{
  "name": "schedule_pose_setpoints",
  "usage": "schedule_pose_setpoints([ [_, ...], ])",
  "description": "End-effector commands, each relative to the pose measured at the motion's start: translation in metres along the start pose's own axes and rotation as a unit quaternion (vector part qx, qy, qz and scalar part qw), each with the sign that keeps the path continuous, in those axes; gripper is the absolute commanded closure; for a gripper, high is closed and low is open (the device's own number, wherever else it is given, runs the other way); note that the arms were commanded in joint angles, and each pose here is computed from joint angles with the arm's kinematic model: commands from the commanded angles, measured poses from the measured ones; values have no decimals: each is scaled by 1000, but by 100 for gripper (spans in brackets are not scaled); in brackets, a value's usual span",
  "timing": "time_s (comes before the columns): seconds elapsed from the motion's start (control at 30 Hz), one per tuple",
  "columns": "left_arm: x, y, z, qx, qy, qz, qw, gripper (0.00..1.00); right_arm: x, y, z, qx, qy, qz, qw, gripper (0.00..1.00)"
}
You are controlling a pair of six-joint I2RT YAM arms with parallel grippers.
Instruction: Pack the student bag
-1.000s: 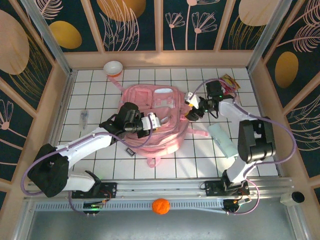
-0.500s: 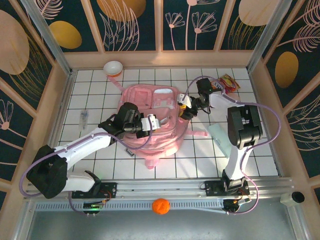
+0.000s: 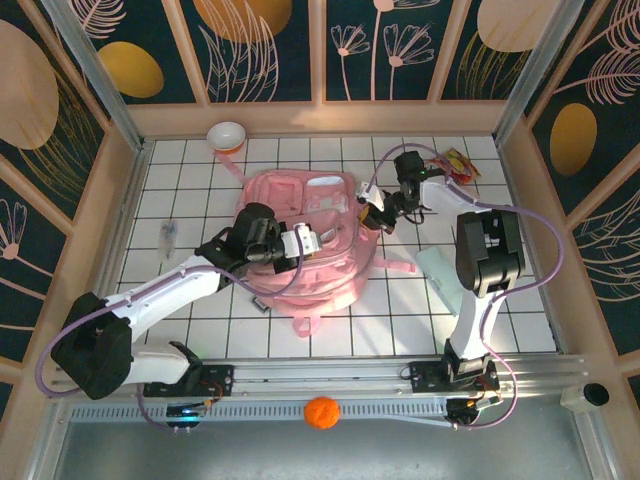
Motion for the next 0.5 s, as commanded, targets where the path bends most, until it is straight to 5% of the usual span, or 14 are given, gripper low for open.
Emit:
schedule_pose_setpoints([
  [0.0, -11, -47, 28, 15, -64, -65, 996, 100, -24, -30, 4, 20, 5, -30, 999, 100],
  [0.47, 2, -24, 66, -8, -165, 24, 986, 100, -53, -45, 22, 95, 39, 35, 994, 100],
])
Point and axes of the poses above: each hand's point on the last joint's axis, 136 mm out from that joint toward the fingers, its own x axis out along the fingers, its own z axis along the line the jaws close on, y = z × x, the point moved 3 cm from there along -x, back along the fingers, and after that the axes turned 12 degrees about -x, right-handed, at the moved point
